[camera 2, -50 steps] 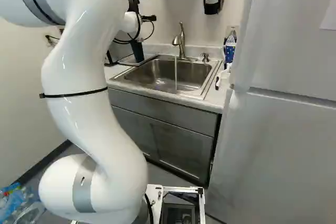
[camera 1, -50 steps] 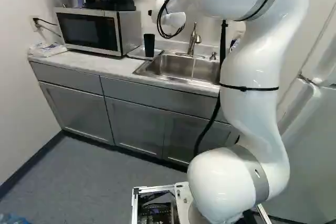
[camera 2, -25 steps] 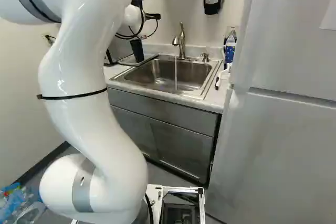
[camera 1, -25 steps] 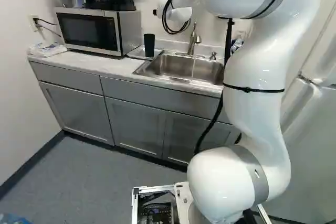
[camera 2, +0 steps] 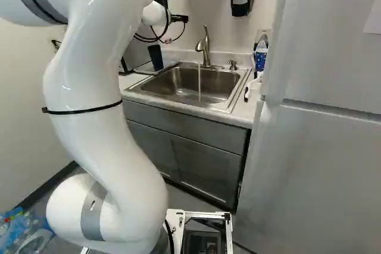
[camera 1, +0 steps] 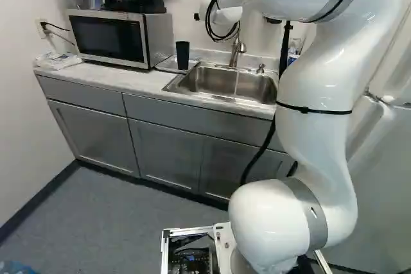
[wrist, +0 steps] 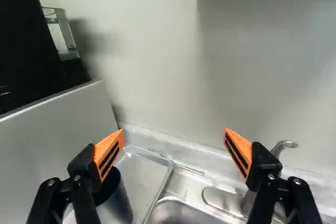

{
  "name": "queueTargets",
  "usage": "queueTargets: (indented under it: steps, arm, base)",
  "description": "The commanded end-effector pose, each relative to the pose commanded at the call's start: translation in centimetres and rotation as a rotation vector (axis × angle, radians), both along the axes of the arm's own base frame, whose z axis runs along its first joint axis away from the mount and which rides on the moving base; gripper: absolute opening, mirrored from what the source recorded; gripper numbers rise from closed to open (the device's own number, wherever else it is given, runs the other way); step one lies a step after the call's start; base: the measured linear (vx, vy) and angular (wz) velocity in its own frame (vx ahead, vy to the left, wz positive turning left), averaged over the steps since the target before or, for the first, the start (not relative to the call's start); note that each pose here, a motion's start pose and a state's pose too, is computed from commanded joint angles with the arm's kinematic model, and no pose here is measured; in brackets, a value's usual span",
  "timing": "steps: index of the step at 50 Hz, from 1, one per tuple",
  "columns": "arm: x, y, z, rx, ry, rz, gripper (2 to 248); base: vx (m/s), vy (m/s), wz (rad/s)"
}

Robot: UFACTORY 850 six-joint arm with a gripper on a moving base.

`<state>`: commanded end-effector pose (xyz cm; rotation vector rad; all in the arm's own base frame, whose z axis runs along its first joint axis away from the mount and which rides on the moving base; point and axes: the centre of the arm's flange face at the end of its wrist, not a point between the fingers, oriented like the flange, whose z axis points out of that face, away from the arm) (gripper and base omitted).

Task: Rinse the cup and place it in the tray

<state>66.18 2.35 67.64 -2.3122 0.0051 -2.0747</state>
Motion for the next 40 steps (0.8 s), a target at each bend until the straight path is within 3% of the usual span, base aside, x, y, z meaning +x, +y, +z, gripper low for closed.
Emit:
queueTargets:
  steps: [40]
  arm:
    - [1.4,-5.3,-0.2,0.0,-0.006,-0.08,247]
  base:
    - [0.0,0.0,0.0]
